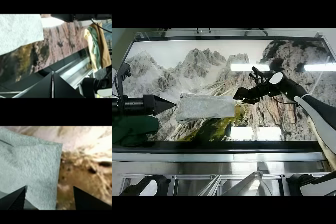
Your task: Fold the shirts.
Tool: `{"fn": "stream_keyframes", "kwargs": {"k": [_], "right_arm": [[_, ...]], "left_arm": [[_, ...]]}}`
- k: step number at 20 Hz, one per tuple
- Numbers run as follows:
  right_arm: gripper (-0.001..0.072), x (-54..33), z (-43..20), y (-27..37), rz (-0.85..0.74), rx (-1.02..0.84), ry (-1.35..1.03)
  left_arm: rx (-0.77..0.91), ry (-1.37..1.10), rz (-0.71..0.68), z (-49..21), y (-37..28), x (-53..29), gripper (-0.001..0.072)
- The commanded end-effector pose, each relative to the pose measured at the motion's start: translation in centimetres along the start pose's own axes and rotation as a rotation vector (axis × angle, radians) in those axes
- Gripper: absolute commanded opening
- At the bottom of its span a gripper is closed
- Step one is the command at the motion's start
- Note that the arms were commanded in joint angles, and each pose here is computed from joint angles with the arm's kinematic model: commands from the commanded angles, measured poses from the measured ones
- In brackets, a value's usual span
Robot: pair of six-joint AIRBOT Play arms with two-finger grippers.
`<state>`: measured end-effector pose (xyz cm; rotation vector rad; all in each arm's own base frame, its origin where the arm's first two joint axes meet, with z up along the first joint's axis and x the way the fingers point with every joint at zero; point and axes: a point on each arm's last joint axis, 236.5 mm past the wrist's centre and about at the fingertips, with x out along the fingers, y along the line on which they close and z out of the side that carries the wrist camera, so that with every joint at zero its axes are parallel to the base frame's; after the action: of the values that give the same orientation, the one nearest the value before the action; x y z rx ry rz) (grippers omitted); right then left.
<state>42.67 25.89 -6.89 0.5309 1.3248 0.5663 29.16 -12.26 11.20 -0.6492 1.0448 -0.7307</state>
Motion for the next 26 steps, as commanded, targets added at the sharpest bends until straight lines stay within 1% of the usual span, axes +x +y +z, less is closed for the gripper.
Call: {"fn": "stream_keyframes", "kwargs": {"k": [1, 3, 7, 16, 23, 24, 25, 26], "right_arm": [[0.0655, 3.4, -0.1, -0.3, 0.106, 0.117, 0.013], [0.0654, 4.7, -0.9, -0.7, 0.120, 0.159, 0.043], [0.0644, 5.6, -1.2, 2.8, 0.252, 0.165, 0.049], [0.0639, 6.9, -3.3, 5.3, 0.274, 0.125, 0.092], [0.0639, 7.4, -2.3, 6.2, 0.354, 0.241, 0.070], [0.0547, 7.7, -2.5, 6.0, 0.352, 0.244, 0.078], [0.0332, 7.9, -2.9, 5.9, 0.354, 0.226, 0.089], [0.0281, 8.1, -3.3, 5.9, 0.357, 0.208, 0.100]], "left_arm": [[-0.002, 0.019, -0.007, -0.3, 0.2, 0.2, 0.0017], [0.015, 0.005, -0.002, -0.3, -0.2, -0.1, 0.0017], [0.050, -0.034, 0.015, 0.2, -0.7, -0.6, 0.0017], [0.051, -0.031, 0.012, 0.1, -0.8, -0.6, 0.0017], [0.056, -0.025, 0.010, -0.1, -0.9, -0.6, 0.0017], [0.060, -0.024, 0.010, -0.1, -0.9, -0.6, 0.0017], [0.061, -0.024, 0.010, -0.1, -0.8, -0.6, 0.0017], [0.064, -0.024, 0.010, -0.1, -0.8, -0.6, 0.0017]]}}
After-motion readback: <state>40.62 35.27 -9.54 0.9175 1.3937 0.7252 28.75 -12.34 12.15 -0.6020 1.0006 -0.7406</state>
